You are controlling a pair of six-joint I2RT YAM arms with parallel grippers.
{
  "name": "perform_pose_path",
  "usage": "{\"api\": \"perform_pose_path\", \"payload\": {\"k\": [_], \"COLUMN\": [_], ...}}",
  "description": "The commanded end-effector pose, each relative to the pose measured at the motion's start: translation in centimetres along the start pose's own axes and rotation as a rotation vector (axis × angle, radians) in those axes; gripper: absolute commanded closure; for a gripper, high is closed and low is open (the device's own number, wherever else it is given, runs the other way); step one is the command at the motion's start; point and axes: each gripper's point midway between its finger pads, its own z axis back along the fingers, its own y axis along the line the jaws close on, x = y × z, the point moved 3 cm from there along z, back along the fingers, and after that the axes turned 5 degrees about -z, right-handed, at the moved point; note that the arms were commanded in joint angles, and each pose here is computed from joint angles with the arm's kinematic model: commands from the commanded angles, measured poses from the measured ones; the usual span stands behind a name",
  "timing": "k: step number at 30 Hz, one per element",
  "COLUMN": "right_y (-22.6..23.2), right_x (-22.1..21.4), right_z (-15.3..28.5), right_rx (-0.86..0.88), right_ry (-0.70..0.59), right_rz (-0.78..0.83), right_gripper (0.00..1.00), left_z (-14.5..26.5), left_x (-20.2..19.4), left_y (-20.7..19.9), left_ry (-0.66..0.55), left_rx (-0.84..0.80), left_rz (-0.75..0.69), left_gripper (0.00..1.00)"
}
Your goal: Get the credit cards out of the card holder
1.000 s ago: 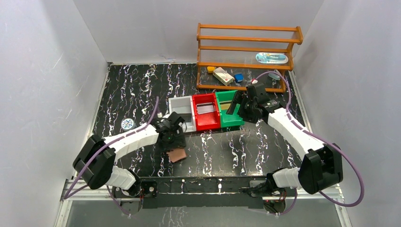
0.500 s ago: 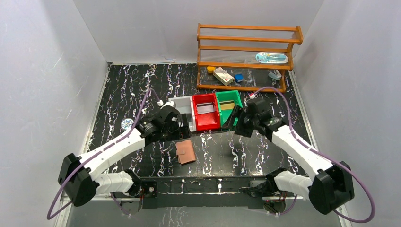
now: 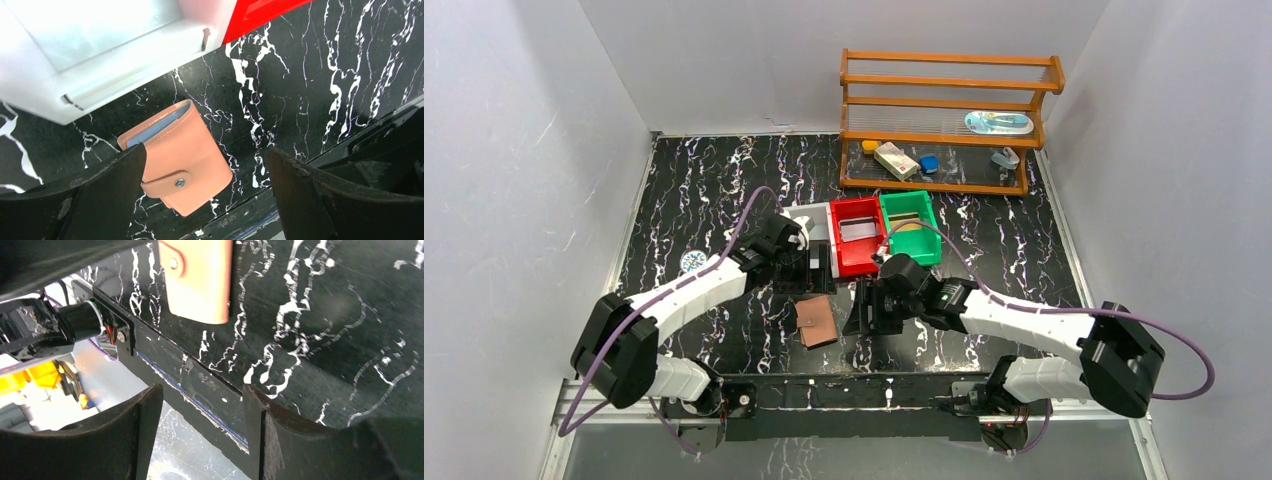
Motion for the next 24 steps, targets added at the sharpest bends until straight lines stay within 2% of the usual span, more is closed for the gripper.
{"api": "perform_pose_path", "payload": {"k": [1,6,9,14,20,24], "right_y": [4.1,4.4,4.4,5.2,4.2,3.5], "right_x": [0.6,-2.1,-3.0,-3.4,-3.8,-3.6], "right_z": [-0.1,-0.9,-1.6,-2.4,-3.6,-3.7], "right_rx": [0.121,0.214,0.239,0.338,0.375,0.379], "right_ry": [-0.029,0.021,0.016,-0.006,-0.023,-0.073], "right_rz": [0.178,0.377,0.533,0.698,0.810,0.797], "right_gripper": [0.32,0.29,0.26,0.25,0.22,0.22], "left_z": [-0.9,-1.6,-2.1,-3.0,-3.2,-2.8], "left_x": [-0.1,0.1,-0.3,-1.4,-2.9,-4.1], "left_y": [-0.7,0.1,0.5,0.7,0.6,1.0], "left_ry": [0.038,0.038,0.056,0.111,0.173,0.197], "left_rx": [-0.078,-0.035,-0.027,-0.055,-0.085,-0.083], "left_rz": [-0.111,-0.141,-0.149,-0.173,-0.150,-0.126], "left_gripper": [0.11,0.11,0.11,0.12,0.16,0.18]}}
